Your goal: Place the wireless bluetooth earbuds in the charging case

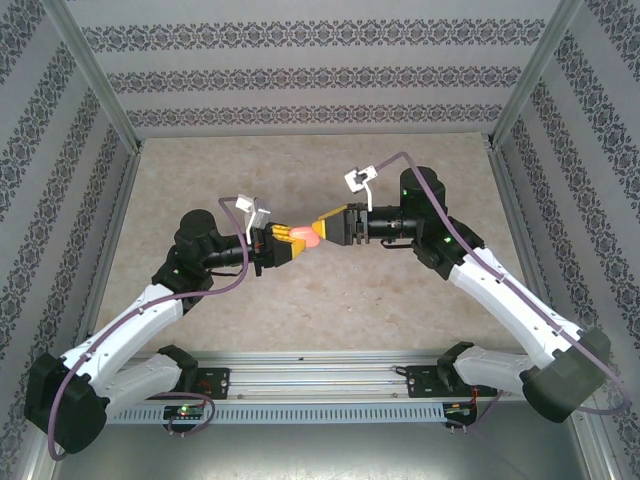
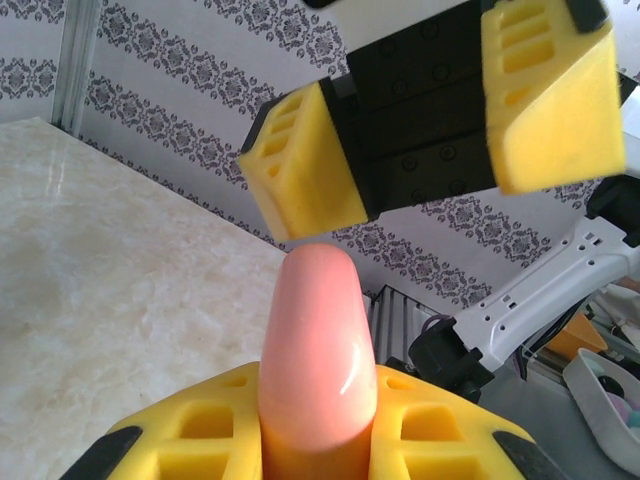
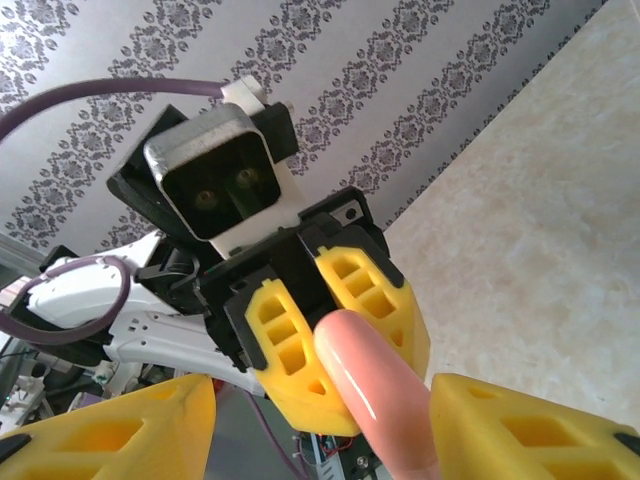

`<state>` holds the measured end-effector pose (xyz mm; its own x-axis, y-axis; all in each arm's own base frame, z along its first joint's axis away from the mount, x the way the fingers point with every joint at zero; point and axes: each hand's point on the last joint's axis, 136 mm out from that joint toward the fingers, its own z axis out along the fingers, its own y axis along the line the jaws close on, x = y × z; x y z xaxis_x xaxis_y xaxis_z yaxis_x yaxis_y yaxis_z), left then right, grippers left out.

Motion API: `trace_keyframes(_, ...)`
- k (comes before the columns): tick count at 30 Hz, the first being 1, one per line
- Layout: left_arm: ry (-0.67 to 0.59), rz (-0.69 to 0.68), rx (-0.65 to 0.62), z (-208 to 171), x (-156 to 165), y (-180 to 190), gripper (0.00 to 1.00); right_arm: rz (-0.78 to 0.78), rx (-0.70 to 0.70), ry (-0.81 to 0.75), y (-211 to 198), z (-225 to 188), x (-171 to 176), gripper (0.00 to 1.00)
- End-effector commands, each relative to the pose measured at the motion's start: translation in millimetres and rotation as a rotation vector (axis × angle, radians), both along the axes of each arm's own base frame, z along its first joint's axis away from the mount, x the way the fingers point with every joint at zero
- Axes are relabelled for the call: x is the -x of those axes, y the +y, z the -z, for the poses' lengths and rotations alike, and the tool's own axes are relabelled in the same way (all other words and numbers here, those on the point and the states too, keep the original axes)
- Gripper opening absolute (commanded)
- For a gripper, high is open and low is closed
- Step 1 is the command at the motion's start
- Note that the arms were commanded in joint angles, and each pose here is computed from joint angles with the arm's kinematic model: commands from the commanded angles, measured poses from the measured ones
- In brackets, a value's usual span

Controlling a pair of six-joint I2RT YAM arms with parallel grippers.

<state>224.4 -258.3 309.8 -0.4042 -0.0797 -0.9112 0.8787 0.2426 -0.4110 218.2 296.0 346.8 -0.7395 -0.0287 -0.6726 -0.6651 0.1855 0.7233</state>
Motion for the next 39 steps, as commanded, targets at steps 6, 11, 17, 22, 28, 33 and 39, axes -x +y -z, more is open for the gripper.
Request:
trace_keyframes(6, 0.05, -0.046, 0.051, -6.3, -8.4, 5.7, 0.01, 0.112, 0.052, 0.0, -11.0, 17.6, -9.6, 0.61)
trace_keyframes(11, 0.237, -0.189, -0.002, 30.1, -30.7, 21.5, 0.01, 0.29, 0.185, 0.045, -35.2, 48.3, -26.3, 0.61)
trace_keyframes(17, 0.539, -0.377, -0.15, 119.7, -42.3, 49.2, 0.0, 0.428, 0.344, 0.145, -58.8, 92.1, -34.6, 0.61)
trace_keyframes(22, 0.732, -0.47, -0.214, 187.2, -32.1, 67.4, 0.02, 0.47, 0.396, 0.202, -68.1, 115.0, -32.8, 0.61)
trace_keyframes(28, 0.877, -0.489, -0.28, 245.6, -12.6, 75.6, 0.06, 0.531, 0.46, 0.263, -83.8, 141.4, -32.9, 0.61)
trace_keyframes(33, 0.915, -0.465, -0.302, 265.4, -12.3, 71.8, 0.08, 0.606, 0.497, 0.344, -103.5, 164.4, -37.3, 0.61)
trace_keyframes(39, 0.953, -0.468, -0.351, 286.4, -12.7, 73.1, 0.12, 0.667, 0.526, 0.379, -126.1, 177.4, -36.9, 0.62)
